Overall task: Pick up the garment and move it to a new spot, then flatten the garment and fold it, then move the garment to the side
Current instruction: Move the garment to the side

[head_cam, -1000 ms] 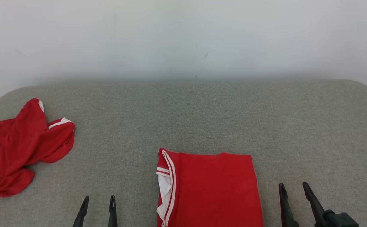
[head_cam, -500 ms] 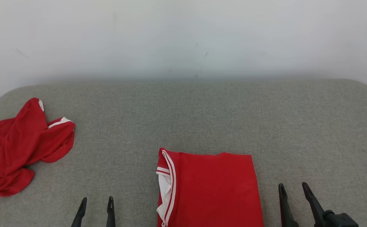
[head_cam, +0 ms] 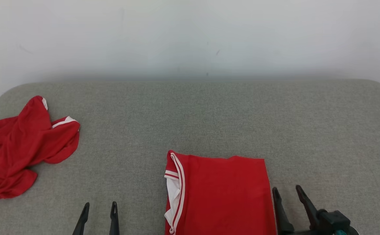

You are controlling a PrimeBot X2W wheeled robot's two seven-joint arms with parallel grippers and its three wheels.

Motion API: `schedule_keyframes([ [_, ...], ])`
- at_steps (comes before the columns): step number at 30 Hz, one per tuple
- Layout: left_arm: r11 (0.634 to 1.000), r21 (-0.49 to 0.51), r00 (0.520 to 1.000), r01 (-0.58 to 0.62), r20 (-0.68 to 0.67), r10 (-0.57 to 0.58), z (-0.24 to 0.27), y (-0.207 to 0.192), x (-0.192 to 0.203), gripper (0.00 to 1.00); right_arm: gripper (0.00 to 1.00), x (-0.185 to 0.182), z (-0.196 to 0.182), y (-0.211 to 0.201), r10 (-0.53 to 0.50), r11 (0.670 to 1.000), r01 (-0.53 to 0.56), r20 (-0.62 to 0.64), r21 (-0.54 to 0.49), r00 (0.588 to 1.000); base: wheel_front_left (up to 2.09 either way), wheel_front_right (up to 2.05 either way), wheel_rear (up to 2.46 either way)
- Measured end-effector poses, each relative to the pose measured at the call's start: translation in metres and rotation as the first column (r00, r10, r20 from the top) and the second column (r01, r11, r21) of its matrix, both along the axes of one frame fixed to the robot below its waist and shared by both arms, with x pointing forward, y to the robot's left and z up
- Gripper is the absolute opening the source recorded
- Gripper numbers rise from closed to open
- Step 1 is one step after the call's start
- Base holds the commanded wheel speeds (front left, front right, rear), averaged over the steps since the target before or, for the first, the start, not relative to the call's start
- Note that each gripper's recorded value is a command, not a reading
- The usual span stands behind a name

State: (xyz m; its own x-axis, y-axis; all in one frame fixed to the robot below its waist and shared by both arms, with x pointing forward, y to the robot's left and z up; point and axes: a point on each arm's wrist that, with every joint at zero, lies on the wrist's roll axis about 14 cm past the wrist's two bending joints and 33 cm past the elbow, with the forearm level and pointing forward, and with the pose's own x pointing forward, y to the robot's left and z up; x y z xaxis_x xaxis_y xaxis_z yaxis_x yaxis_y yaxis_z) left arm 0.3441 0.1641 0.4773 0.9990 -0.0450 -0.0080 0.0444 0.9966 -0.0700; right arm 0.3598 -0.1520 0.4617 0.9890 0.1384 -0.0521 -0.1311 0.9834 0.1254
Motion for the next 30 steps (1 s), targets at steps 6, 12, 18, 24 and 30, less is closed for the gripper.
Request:
schedule_keyframes([
  [6,1.0,-0.003,1.0,-0.002,-0.007,0.002,-0.002,0.001,0.004,1.0,1.0,0.021,-0.03,0.011,0.035,0.999,-0.038,-0.105,-0.022,0.994,0.0,0.0,0.0],
  [12,1.0,-0.005,1.0,-0.014,-0.02,0.014,-0.006,0.005,0.005,1.0,1.0,0.034,-0.06,0.024,0.073,0.996,-0.082,-0.218,-0.031,0.973,0.0,0.0,0.0],
  [18,1.0,-0.007,0.999,-0.027,-0.031,0.027,-0.009,0.009,0.003,1.0,0.46,0.031,-0.085,0.032,0.094,0.994,-0.104,-0.31,-0.017,0.946,0.0,0.0,0.0],
  [24,1.0,-0.012,0.999,-0.025,-0.029,0.024,-0.009,0.007,0.004,1.0,0.0,0.037,-0.083,0.035,0.099,0.995,-0.103,-0.321,0.005,0.942,0.0,0.0,0.0],
  [30,1.0,-0.019,1.0,-0.02,-0.015,0.019,-0.004,0.004,0.011,1.0,0.0,0.059,-0.068,0.02,0.081,0.995,-0.095,-0.279,-0.034,0.957,0.0,0.0,0.0],
])
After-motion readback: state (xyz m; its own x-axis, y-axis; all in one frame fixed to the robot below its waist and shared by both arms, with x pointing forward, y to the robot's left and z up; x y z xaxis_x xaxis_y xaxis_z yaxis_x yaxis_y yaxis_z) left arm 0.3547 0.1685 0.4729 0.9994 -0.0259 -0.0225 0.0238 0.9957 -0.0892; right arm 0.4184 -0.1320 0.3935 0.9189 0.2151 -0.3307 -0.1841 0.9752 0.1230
